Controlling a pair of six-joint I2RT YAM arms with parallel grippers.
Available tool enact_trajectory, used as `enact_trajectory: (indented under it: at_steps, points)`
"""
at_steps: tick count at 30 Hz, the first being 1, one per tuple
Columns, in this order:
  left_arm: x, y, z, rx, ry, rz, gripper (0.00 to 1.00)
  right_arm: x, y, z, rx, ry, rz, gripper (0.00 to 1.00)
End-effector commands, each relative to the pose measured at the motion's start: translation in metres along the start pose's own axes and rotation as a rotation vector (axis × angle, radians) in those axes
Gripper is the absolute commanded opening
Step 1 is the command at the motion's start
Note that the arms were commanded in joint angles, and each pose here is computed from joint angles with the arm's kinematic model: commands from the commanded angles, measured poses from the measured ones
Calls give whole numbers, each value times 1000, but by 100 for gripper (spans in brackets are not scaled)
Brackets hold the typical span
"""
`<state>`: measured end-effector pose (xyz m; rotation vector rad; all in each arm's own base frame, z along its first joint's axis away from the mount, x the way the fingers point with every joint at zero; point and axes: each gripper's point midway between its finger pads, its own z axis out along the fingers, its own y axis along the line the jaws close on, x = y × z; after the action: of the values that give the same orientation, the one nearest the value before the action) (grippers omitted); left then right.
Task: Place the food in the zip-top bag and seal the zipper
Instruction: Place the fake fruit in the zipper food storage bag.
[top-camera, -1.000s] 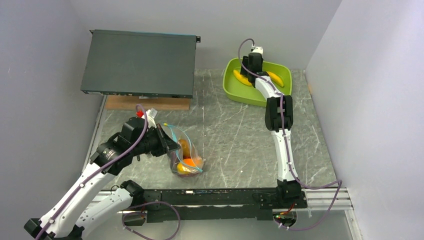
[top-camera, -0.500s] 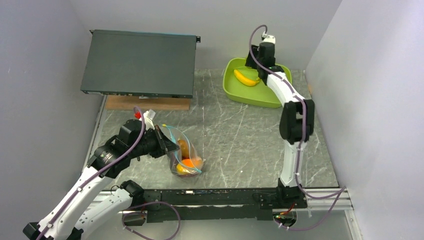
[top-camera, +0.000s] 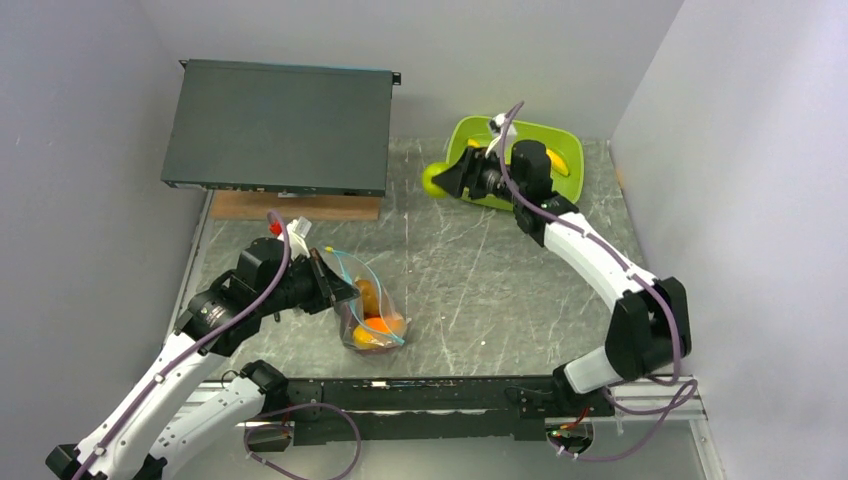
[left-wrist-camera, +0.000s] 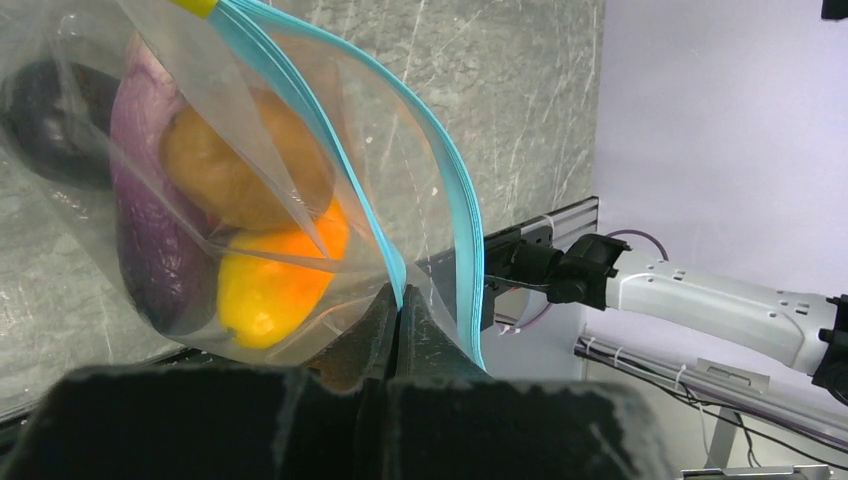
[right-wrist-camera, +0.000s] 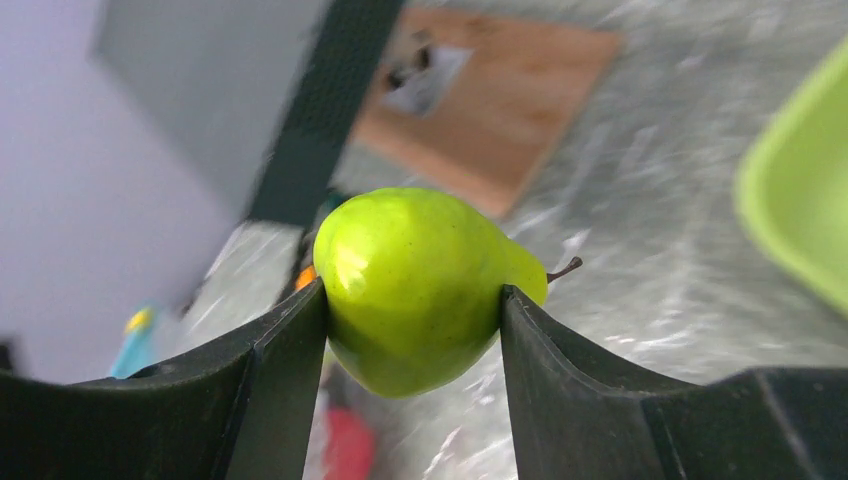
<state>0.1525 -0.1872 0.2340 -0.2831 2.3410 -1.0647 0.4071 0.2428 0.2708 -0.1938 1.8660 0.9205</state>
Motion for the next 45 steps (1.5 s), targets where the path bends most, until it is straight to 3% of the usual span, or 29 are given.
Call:
enact_trajectory:
  at_steps: [1,8,18,26,30,37,45]
  points:
    - [-15,-21,-5,63,-43,54,0,-11,101,-49,-401,-10,-32,0]
    - [-18,-20,0,48,-48,77,0,26,184,-109,-819,151,103,0]
    - [-21,-11,-4,-2,-64,106,0,82,251,-145,-1036,402,143,0]
    - [-19,-8,-5,5,-71,99,0,125,257,-122,-927,551,139,0]
    - [-18,-7,-5,-1,-63,98,0,138,251,-107,-869,542,168,0]
    - [-13,-2,-9,-3,-68,84,0,165,208,-76,-554,594,130,0]
    - [-12,1,-13,-5,-81,79,0,168,198,-78,-434,622,112,1]
